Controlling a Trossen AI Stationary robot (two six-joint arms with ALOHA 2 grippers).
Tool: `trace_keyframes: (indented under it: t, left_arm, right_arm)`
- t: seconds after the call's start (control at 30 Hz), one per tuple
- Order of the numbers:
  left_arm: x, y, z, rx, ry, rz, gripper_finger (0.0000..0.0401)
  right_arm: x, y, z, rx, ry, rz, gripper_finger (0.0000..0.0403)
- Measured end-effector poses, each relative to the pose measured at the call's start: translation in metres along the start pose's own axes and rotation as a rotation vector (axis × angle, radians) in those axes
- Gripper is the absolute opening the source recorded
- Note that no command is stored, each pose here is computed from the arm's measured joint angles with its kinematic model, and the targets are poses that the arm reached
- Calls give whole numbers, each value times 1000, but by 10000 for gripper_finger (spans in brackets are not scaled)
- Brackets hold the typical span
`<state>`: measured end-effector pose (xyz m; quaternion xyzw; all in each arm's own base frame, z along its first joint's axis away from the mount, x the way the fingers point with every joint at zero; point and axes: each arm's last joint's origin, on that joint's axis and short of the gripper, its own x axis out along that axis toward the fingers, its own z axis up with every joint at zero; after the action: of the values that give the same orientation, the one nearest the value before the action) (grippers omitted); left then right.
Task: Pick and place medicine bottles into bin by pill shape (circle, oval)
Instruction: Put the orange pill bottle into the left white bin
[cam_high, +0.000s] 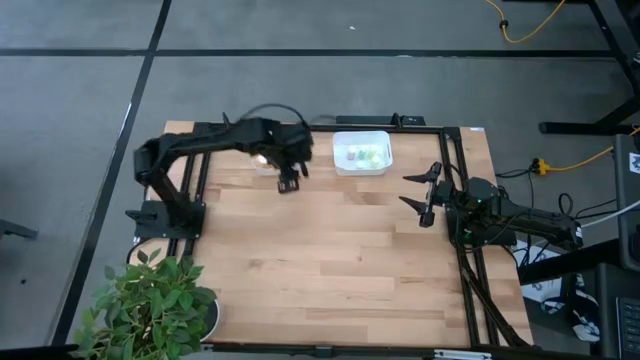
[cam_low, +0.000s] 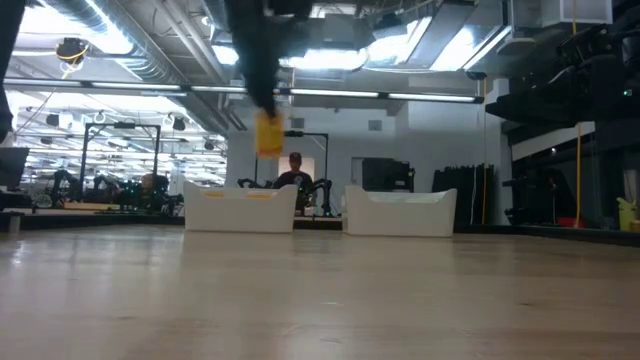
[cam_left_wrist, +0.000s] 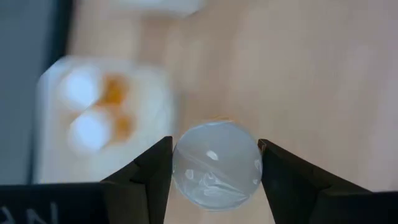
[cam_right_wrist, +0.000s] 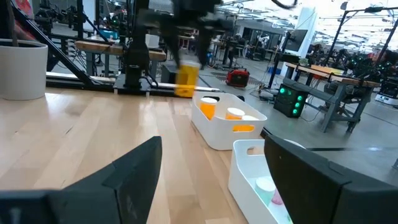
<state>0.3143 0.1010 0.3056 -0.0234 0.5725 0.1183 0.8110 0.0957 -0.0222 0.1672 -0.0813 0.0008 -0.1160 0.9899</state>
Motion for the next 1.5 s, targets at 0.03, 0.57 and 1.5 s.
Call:
trace_keyframes:
  t: [0.03, 0.57, 1.5]
  left_arm:
    - [0, 9, -7, -34, 11, 28, 194]
    - [51, 83, -56, -325, 72, 118, 194]
    - [86, 74, -75, -345, 68, 118, 216]
  right_arm:
    - [0, 0, 0, 0, 0, 0, 286]
    - [0, 0, 0, 0, 0, 0, 286]
    - [0, 0, 0, 0, -1, 0, 286]
